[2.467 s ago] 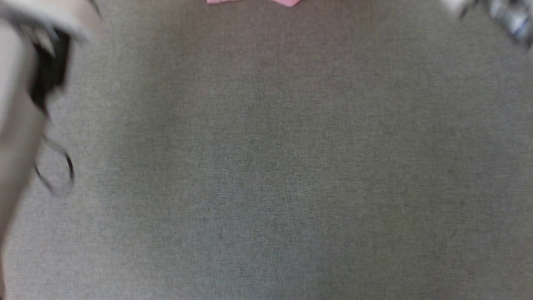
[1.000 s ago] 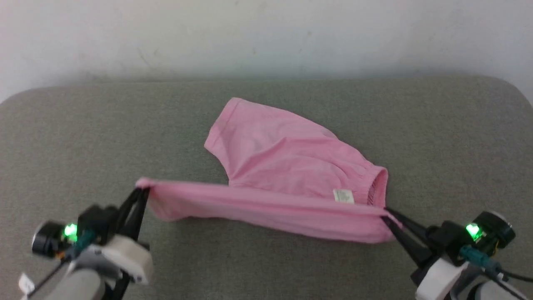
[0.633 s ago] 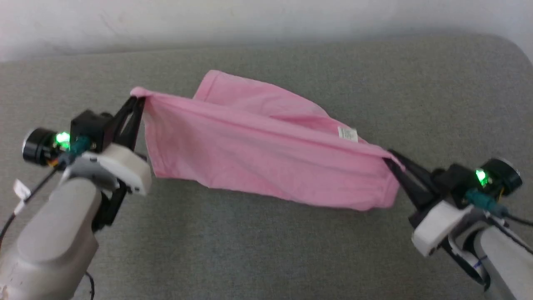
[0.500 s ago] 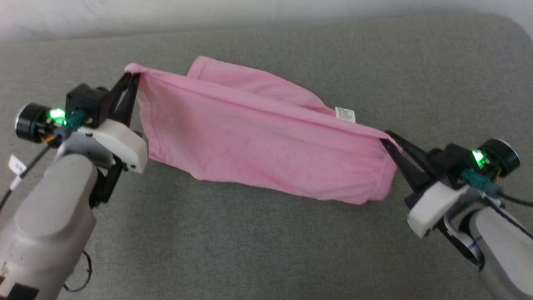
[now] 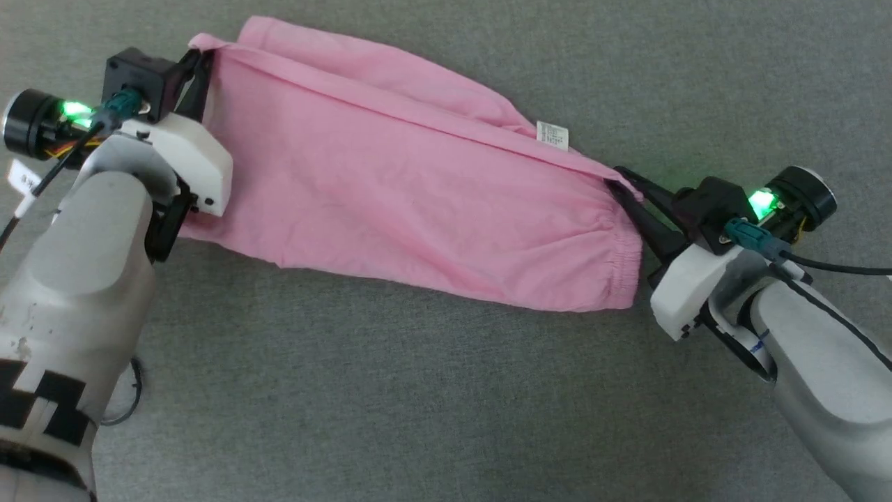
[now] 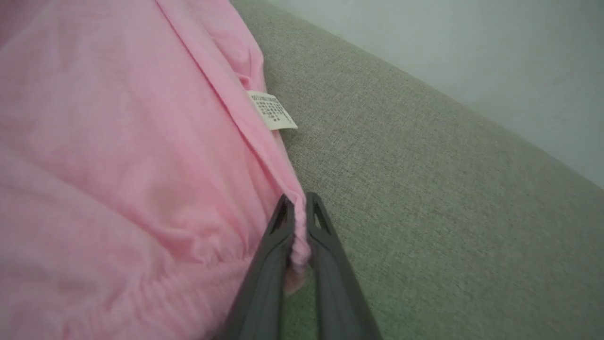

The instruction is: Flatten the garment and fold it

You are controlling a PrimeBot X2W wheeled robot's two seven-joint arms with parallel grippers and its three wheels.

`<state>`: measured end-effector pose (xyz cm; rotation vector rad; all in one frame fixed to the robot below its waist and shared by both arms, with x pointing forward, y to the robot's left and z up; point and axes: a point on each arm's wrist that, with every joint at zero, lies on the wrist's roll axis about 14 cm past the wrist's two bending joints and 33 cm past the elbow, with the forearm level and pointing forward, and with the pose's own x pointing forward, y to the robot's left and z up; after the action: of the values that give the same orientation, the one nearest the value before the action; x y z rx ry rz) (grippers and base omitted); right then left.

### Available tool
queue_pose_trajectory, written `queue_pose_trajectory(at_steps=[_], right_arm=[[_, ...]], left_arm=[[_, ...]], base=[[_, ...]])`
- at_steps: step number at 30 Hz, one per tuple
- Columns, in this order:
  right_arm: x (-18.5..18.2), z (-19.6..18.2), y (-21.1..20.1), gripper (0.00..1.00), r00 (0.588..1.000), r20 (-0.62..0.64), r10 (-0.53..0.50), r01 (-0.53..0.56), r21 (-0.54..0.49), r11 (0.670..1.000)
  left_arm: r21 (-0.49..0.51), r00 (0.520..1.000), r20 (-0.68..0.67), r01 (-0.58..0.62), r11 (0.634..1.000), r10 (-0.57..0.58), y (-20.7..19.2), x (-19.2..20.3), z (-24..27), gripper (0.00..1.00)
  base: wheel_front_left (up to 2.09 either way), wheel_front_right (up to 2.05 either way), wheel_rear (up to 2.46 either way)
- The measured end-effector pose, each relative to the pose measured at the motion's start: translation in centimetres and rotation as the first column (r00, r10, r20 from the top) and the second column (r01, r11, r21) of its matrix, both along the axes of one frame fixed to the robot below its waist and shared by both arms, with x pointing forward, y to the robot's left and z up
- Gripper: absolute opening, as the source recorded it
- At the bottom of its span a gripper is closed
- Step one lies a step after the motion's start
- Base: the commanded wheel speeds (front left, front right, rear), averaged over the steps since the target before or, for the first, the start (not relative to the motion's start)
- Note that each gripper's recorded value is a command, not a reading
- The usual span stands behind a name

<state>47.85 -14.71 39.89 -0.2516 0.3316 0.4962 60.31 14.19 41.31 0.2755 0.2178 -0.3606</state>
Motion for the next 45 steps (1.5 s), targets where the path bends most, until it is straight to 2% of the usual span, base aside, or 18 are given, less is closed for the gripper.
queue_pose_trajectory(at_steps=[5, 10, 11, 12, 13, 14, 18, 24, 31, 35, 41, 45], right_arm=[[-0.1, -0.7, 0.0, 0.0, 1.0, -0.024, 0.01, -0.01, -0.005, 1.0], [-0.4, -0.4, -0.1, 0.0, 1.0, -0.018, 0.007, -0.007, 0.007, 1.0], [-0.4, -0.1, -0.2, 0.23, 1.0, -0.007, 0.006, -0.006, 0.011, 1.0], [-0.3, 0.4, -0.1, 0.36, 1.0, 0.008, 0.005, -0.005, 0.017, 1.0], [-0.3, 0.8, -0.2, 0.49, 1.0, 0.021, 0.003, -0.004, 0.021, 1.0], [-0.2, 1.3, -0.2, 1.0, 0.999, 0.036, 0.0, -0.001, 0.026, 1.0], [0.1, 4.3, -0.6, 1.0, 0.992, 0.125, -0.02, 0.013, 0.052, 0.999], [-1.5, 7.4, 0.2, 1.0, 0.98, 0.198, -0.02, 0.003, 0.085, 0.996], [-2.9, 10.5, 1.0, 1.0, 0.966, 0.256, -0.018, -0.01, 0.107, 0.994], [-2.9, 11.5, 1.8, 1.0, 0.96, 0.28, -0.004, -0.03, 0.118, 0.993], [-2.9, 11.4, 1.9, 1.0, 0.961, 0.278, -0.01, -0.028, 0.129, 0.991], [-2.9, 10.6, 1.3, 1.0, 0.965, 0.259, -0.03, -0.003, 0.127, 0.992]], left_arm=[[0.041, 0.992, -0.121, 0.031, 0.999, -0.026, -0.5, 0.2, -3.7, 0.0], [0.05, 0.983, -0.18, 0.038, 0.998, -0.028, -0.8, 0.8, -4.5, 0.0], [0.052, 0.983, -0.183, 0.038, 0.998, -0.028, -0.9, 0.8, -4.5, 0.0], [0.05, 0.983, -0.183, 0.038, 0.998, -0.028, -1.0, 0.7, -4.4, 0.0], [0.047, 0.983, -0.183, 0.04, 0.998, -0.031, -1.1, 0.6, -4.2, 0.05], [0.052, 0.982, -0.185, 0.041, 0.998, -0.031, -1.1, 0.5, -4.1, 0.98], [0.077, 0.985, -0.167, 0.055, 0.996, -0.041, -0.8, -0.1, -2.6, 1.0], [0.115, 0.988, -0.146, 0.059, 0.992, -0.041, -0.4, -0.9, 1.6, 1.0], [0.15, 0.964, -0.263, 0.076, 0.986, -0.034, -0.4, -2.3, 6.2, 1.0], [0.143, 0.921, -0.388, 0.074, 0.987, -0.013, 0.2, -3.3, 7.2, 1.0], [0.156, 0.8, -0.599, 0.098, 0.983, 0.015, 0.6, -4.9, 4.7, 1.0], [0.144, 0.739, -0.674, 0.128, 0.981, 0.002, -0.4, -5.3, 2.6, 1.0]], base=[[0.0, 0.0, 0.0], [0.0, 0.0, 0.0], [0.0, 0.0, 0.0], [0.0, 0.0, 0.0], [0.0, 0.0, 0.0], [0.0, 0.0, 0.0], [0.0, 0.0, 0.0], [0.0, 0.0, 0.0], [0.0, 0.0, 0.0], [0.0, 0.0, 0.0], [0.0, 0.0, 0.0], [0.0, 0.0, 0.0]])
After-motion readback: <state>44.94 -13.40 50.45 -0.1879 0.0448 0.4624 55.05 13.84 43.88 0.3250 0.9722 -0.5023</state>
